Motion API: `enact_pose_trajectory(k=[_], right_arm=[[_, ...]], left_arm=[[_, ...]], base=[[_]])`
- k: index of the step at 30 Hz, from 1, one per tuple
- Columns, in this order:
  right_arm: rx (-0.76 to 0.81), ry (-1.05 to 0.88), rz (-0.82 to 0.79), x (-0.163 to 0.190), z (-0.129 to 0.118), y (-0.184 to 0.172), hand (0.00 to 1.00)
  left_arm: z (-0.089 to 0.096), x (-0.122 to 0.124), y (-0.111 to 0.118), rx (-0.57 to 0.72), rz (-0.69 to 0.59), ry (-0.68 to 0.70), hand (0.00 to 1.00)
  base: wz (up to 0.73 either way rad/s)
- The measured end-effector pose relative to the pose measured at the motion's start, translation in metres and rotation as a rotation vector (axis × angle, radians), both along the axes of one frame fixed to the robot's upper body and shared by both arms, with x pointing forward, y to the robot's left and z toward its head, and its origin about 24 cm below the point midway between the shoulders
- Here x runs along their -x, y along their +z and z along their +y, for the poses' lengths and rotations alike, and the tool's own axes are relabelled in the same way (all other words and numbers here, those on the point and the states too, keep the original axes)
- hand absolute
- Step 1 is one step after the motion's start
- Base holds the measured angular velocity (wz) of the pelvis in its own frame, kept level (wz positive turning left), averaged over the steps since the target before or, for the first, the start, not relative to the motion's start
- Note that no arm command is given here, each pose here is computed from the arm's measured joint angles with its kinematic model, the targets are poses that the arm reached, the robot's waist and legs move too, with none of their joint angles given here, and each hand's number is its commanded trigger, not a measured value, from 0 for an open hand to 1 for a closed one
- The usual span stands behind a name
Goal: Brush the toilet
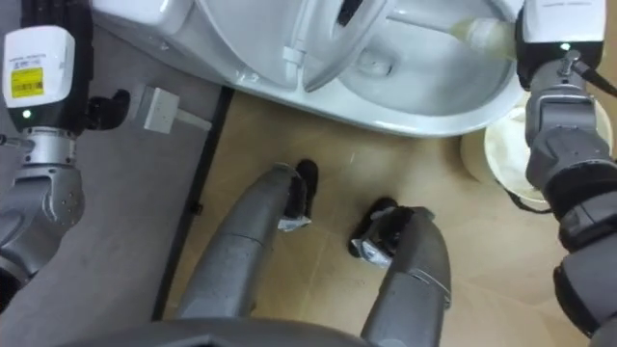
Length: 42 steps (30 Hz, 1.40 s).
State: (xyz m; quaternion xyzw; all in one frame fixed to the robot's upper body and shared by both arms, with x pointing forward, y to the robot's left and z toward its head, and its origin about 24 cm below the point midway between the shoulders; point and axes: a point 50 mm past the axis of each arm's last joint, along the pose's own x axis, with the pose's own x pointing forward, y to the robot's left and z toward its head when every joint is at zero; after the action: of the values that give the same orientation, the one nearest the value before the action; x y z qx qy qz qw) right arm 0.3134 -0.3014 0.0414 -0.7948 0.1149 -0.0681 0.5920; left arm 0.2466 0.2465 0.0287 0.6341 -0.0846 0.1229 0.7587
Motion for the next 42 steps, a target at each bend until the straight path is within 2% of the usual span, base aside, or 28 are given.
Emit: enact_pose_trajectory(k=[5,9,17,21,24,27,30,33,37,42], right_arm=[[-0.039,0.016,0.03,0.007,0.014,-0.01,1.0],[-0.123,0.043,0.071,0.008,0.039,-0.017,1.0],[-0.248,0.095,0.172,0.019,0.072,-0.018,1.0],[-0.249,0.072,0.209,0.019,0.069,-0.02,1.0],[-0.242,0.022,0.206,0.011,0.05,-0.019,1.0],[-0.364,-0.064,0.19,0.003,0.025,-0.019,1.0],[-0.49,-0.122,0.111,-0.003,0.015,-0.014,1.0],[-0.463,-0.127,0.033,-0.015,0.007,0.002,1.0],[-0.297,-0.067,0.005,-0.02,0.005,0.016,1.0],[-0.111,0.027,0.028,-0.021,0.012,0.019,1.0]], left_arm=[[-0.006,0.001,0.006,0.026,-0.024,-0.04,0.0],[-0.01,0.002,0.007,0.074,-0.03,-0.066,0.0],[-0.013,0.019,0.002,0.137,-0.018,-0.104,0.0],[-0.01,0.02,0.002,0.148,-0.019,-0.093,0.0],[-0.01,0.014,0.007,0.139,-0.04,-0.095,0.0],[-0.002,0.009,0.014,0.094,-0.057,-0.089,0.0],[0.005,0.007,0.018,0.044,-0.071,-0.072,0.0],[0.003,0.007,0.016,0.0,-0.073,-0.068,0.0],[-0.005,0.003,0.016,-0.015,-0.092,-0.074,0.0],[-0.003,0.004,0.011,-0.027,-0.055,-0.063,0.0]], base=[[-0.11],[-0.07],[-0.08],[-0.01],[0.02],[0.19],[0.22],[0.3],[0.03],[-0.19]])
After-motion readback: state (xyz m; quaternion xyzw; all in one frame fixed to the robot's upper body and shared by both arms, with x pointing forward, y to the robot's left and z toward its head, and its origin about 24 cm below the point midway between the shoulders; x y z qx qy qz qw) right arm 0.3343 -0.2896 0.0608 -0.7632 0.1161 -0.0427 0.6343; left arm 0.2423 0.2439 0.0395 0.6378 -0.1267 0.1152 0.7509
